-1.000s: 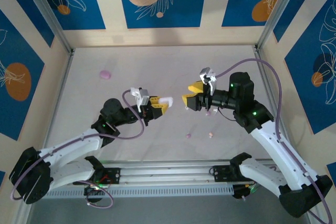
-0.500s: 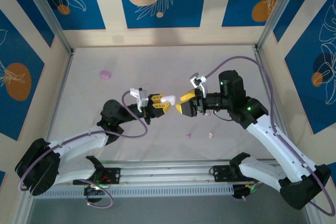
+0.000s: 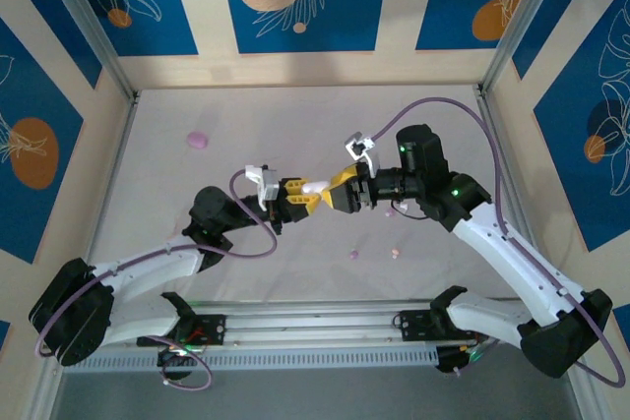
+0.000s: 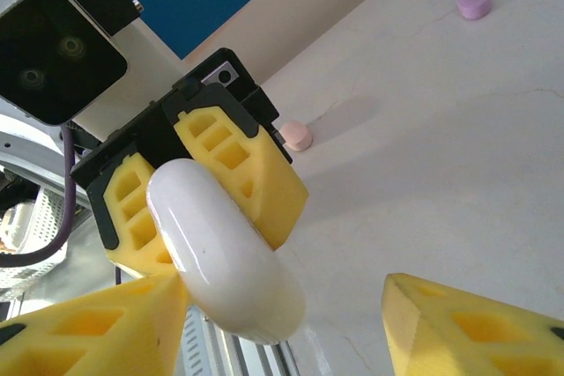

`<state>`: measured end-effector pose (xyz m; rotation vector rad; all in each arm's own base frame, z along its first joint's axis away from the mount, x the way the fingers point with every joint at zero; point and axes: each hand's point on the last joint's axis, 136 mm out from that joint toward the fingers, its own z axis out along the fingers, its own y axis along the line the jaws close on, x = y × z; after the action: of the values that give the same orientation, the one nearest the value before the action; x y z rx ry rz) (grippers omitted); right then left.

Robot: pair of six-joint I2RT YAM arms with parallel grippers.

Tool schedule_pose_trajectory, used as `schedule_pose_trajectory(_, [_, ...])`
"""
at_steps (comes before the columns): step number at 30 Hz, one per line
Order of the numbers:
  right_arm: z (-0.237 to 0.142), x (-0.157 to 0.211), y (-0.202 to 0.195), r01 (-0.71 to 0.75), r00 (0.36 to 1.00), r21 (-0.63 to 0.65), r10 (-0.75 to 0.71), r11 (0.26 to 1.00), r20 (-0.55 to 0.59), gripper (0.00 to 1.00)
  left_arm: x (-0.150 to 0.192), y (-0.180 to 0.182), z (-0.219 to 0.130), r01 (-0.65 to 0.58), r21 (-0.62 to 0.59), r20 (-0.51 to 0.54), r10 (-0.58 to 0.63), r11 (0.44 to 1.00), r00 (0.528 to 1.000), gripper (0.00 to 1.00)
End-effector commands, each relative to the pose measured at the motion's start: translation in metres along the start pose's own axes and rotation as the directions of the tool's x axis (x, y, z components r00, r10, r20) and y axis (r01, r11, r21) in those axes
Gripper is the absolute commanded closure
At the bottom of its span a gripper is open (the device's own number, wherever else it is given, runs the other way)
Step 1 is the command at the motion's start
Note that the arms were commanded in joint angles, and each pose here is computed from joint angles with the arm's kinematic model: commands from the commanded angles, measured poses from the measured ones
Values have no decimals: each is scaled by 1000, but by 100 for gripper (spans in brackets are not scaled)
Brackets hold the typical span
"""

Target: Insert the wireless bluetooth earbuds into the charging case

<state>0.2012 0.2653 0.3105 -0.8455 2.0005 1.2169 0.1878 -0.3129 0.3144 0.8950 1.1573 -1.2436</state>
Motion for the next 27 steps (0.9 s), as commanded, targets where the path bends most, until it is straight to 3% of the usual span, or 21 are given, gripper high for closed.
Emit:
schedule_pose_trajectory(1, [-4, -13, -6, 15, 999, 66, -17, 998, 33, 41, -24, -16, 3, -46, 71, 60, 42, 996, 997, 90])
schedule_pose_trajectory(7, [-6, -24, -12, 10, 997, 109, -17, 994, 72, 41, -27, -20, 2, -47, 88, 63, 41, 995, 997, 90])
schedule_pose_trajectory(27, [-15, -32, 5, 20, 995, 67, -27, 998, 99, 36, -20, -9, -2, -52, 10, 41, 52, 999, 998, 86])
